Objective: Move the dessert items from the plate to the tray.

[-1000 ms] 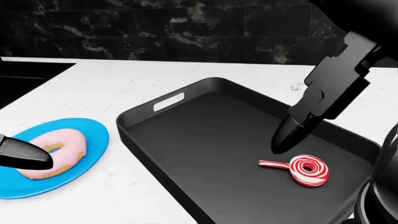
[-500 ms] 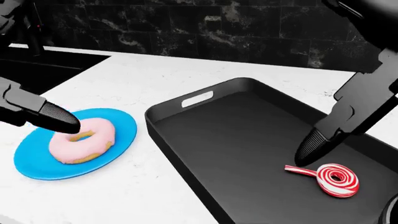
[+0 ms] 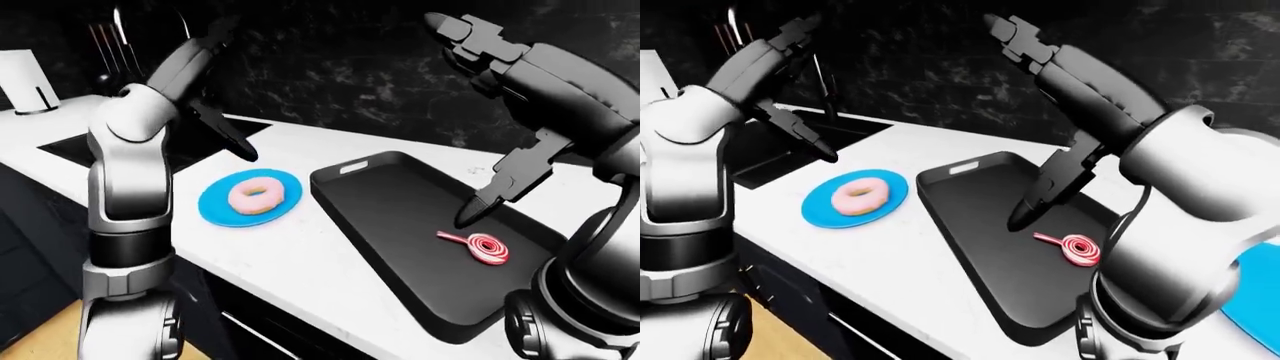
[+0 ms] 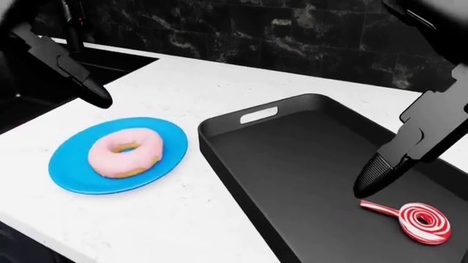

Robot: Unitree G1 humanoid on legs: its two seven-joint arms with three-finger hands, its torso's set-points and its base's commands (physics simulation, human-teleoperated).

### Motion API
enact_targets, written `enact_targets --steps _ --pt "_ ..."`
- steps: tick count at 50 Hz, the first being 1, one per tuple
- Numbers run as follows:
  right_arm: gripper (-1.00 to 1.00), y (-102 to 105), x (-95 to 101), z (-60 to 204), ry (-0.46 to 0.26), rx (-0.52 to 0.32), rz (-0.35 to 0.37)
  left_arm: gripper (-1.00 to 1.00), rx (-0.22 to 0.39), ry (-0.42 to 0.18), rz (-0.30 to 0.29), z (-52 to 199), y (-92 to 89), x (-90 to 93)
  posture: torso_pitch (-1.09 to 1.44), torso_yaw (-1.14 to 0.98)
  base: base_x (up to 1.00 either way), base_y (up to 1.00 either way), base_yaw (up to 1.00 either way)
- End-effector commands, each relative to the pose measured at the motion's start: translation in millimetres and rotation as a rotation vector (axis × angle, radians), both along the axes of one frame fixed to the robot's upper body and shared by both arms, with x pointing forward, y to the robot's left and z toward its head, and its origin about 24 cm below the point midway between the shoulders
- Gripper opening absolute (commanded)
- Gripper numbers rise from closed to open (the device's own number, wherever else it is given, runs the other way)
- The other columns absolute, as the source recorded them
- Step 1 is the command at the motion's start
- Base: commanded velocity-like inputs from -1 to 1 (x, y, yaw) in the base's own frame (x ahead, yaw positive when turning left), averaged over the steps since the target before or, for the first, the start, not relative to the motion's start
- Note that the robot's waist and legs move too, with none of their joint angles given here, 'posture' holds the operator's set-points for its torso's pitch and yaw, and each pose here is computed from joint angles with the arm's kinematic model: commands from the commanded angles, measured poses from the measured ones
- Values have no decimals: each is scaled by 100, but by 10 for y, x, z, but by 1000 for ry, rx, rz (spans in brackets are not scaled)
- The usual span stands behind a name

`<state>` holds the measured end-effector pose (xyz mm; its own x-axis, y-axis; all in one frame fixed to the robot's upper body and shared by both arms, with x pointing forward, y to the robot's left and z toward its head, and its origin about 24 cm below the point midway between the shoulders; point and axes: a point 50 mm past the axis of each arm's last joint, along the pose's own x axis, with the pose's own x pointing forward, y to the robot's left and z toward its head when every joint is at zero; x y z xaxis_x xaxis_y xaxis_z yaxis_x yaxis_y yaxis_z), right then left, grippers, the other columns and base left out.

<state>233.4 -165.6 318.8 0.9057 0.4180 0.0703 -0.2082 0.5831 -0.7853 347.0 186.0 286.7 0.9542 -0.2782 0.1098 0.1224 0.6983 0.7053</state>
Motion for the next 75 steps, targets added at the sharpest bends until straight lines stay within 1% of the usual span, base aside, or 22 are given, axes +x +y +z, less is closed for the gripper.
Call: enact_targets --steps 1,2,4,5,6,7,9,10,14,15,17,19,21,24,36,46,52,54,57,61,66,75 --pt "100 -29 -46 91 -55 3 -19 100 20 -50 -22 109 -50 -22 -41 50 0 0 0" --pt "100 -37 -53 98 -56 3 -20 100 40 -15 -32 55 -69 -23 -41 49 0 0 0" --pt "100 -58 -64 117 -58 2 -25 100 71 13 -41 -24 -96 -8 -41 49 0 0 0" --pt "100 -66 -72 125 -59 2 -26 100 87 12 -46 -43 -112 2 -41 49 0 0 0" --pt "100 -72 -77 126 -60 1 -27 100 108 21 -36 -69 -115 25 -41 49 0 0 0" --pt "100 -75 -83 127 -60 0 -28 100 145 16 -32 -93 -121 52 -41 49 0 0 0" --pt "100 -86 -83 130 -61 2 -30 100 170 17 -28 -118 -123 92 -41 49 0 0 0" --pt "100 -88 -81 128 -61 2 -32 100 209 9 -36 -130 -130 107 -41 49 0 0 0" --pt "100 -95 -82 115 -61 3 -34 100 241 13 -40 -101 -163 179 -41 49 0 0 0" --pt "100 -96 -80 111 -61 3 -34 100 264 18 -43 -104 -179 182 -41 49 0 0 0" --pt "100 -92 -78 101 -61 3 -33 100 285 35 -46 -138 -200 207 -41 49 0 0 0" --pt "100 -97 -71 82 -59 4 -34 100 306 34 -44 -153 -219 237 -41 49 0 0 0" --pt "100 -100 -64 70 -57 5 -34 100 344 38 -40 -206 -239 277 -41 49 0 0 0" --pt "100 -100 -58 60 -56 5 -34 100 367 75 -47 -301 -248 307 -41 49 0 0 0" --pt "100 -100 -32 11 -51 9 -35 100 394 96 -45 -481 -280 386 -41 49 0 0 0" --pt "100 -102 -21 0 -49 9 -37 100 412 140 -54 -673 -295 452 -41 49 0 0 0" --pt "100 -101 -19 15 -53 8 -37 100 420 144 -58 -736 -299 455 -41 49 0 0 0" --pt "100 -105 -16 21 -54 9 -37 87 421 151 -49 -760 -281 475 -41 49 0 0 0" --pt "100 -103 -18 9 -51 9 -37 79 426 161 -51 -803 -282 481 -41 49 0 0 0" --pt "100 -102 -17 19 -54 8 -36 62 427 172 -51 -835 -271 476 -41 49 0 0 0" --pt "100 -101 -9 8 -50 6 -36 63 435 183 -40 -913 -232 521 -41 49 0 0 0" --pt "100 -96 -7 25 -50 4 -34 63 450 197 -35 -959 -223 517 -41 49 0 0 0"
